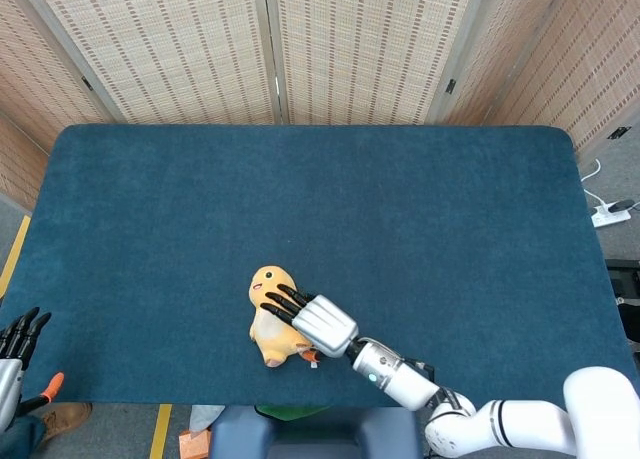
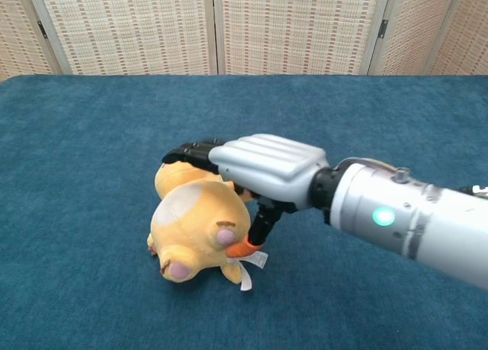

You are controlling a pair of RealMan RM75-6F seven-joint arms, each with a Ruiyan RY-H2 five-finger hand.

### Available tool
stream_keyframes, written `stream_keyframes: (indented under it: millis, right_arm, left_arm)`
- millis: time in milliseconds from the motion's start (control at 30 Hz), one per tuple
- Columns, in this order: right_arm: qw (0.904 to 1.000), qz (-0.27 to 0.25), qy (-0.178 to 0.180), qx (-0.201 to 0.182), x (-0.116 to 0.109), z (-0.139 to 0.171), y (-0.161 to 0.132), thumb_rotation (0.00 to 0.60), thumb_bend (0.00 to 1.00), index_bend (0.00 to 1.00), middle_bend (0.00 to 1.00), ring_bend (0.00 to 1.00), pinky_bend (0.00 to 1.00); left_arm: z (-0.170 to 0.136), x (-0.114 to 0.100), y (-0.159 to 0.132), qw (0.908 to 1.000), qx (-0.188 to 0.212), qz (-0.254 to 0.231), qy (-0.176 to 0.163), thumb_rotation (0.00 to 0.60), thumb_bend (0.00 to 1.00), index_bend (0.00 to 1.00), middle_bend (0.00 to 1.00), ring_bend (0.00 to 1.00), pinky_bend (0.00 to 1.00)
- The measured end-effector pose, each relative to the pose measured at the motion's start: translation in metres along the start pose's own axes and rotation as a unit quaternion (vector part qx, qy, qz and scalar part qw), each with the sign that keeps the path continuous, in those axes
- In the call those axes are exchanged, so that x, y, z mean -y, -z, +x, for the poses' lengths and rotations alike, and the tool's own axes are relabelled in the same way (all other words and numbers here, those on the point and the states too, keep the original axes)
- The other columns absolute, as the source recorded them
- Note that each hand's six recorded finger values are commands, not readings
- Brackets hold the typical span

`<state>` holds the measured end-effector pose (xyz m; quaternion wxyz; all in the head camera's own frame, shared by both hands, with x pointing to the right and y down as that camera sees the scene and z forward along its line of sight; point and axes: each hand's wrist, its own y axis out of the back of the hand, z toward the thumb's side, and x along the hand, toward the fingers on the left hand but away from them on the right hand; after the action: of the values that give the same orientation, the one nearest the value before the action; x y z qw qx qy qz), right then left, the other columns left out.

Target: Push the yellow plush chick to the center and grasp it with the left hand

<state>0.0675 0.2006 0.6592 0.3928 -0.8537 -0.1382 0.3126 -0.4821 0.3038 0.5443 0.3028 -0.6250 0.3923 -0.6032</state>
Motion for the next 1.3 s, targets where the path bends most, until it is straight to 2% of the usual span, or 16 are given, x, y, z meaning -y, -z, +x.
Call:
stream_keyframes:
  millis: [200,333,467,633,733,833,933,1033,1167,1300]
  right_arm:
    - [0.9989,0.010,0.037,0.028,-0.033,0.066,0.022,0.600,0.05,0.00,0.00,0.00,0.00]
    - [0.9950,0.015,0.068,0.072,-0.051,0.130,0.054,0.600,0.05,0.00,0.00,0.00,0.00]
    - [0.9864,-0.009,0.106,0.126,-0.057,0.189,0.083,0.600,0.05,0.00,0.00,0.00,0.00]
    - [0.9714,-0.031,0.148,0.183,-0.057,0.264,0.119,0.600,0.05,0.00,0.00,0.00,0.00]
    - [0.9656,-0.026,0.154,0.207,-0.056,0.303,0.134,0.600,0.05,0.00,0.00,0.00,0.00]
    - [0.9611,-0.025,0.151,0.230,-0.054,0.333,0.144,0.600,0.05,0.00,0.00,0.00,0.00]
    - [0.9576,-0.028,0.145,0.247,-0.051,0.352,0.153,0.600,0.05,0.00,0.00,0.00,0.00]
    - [0.9550,-0.034,0.139,0.260,-0.047,0.364,0.161,0.600,0.05,0.00,0.00,0.00,0.00]
    - [0.9526,-0.048,0.136,0.268,-0.044,0.373,0.168,0.600,0.05,0.00,0.00,0.00,0.00]
    - [0.9534,-0.066,0.132,0.263,-0.040,0.377,0.168,0.600,0.05,0.00,0.00,0.00,0.00]
  left_arm:
    - [0.001,0.006,-0.021,0.9984,0.054,-0.011,-0.010,0.600,0.31,0.00,0.00,0.00,0.20]
    - [0.003,0.014,-0.049,0.9939,0.109,-0.012,-0.012,0.600,0.29,0.00,0.08,0.11,0.34]
    - [0.010,0.022,-0.079,0.9894,0.142,0.025,-0.014,0.600,0.27,0.00,0.09,0.11,0.30]
    - [0.028,0.045,-0.149,0.9734,0.215,0.078,0.006,0.600,0.25,0.01,0.05,0.04,0.24]
    - [0.038,0.062,-0.202,0.9591,0.266,0.096,0.019,0.600,0.25,0.00,0.02,0.01,0.19]
    - [0.045,0.074,-0.257,0.9445,0.315,0.091,0.025,0.600,0.25,0.00,0.02,0.00,0.18]
    - [0.051,0.082,-0.301,0.9335,0.348,0.081,0.031,0.600,0.25,0.00,0.02,0.00,0.18]
    - [0.056,0.089,-0.330,0.9252,0.369,0.079,0.043,0.600,0.25,0.00,0.02,0.00,0.18]
    - [0.063,0.102,-0.352,0.9187,0.380,0.091,0.061,0.600,0.25,0.00,0.02,0.00,0.18]
    - [0.076,0.120,-0.359,0.9189,0.371,0.106,0.081,0.600,0.25,0.02,0.02,0.00,0.18]
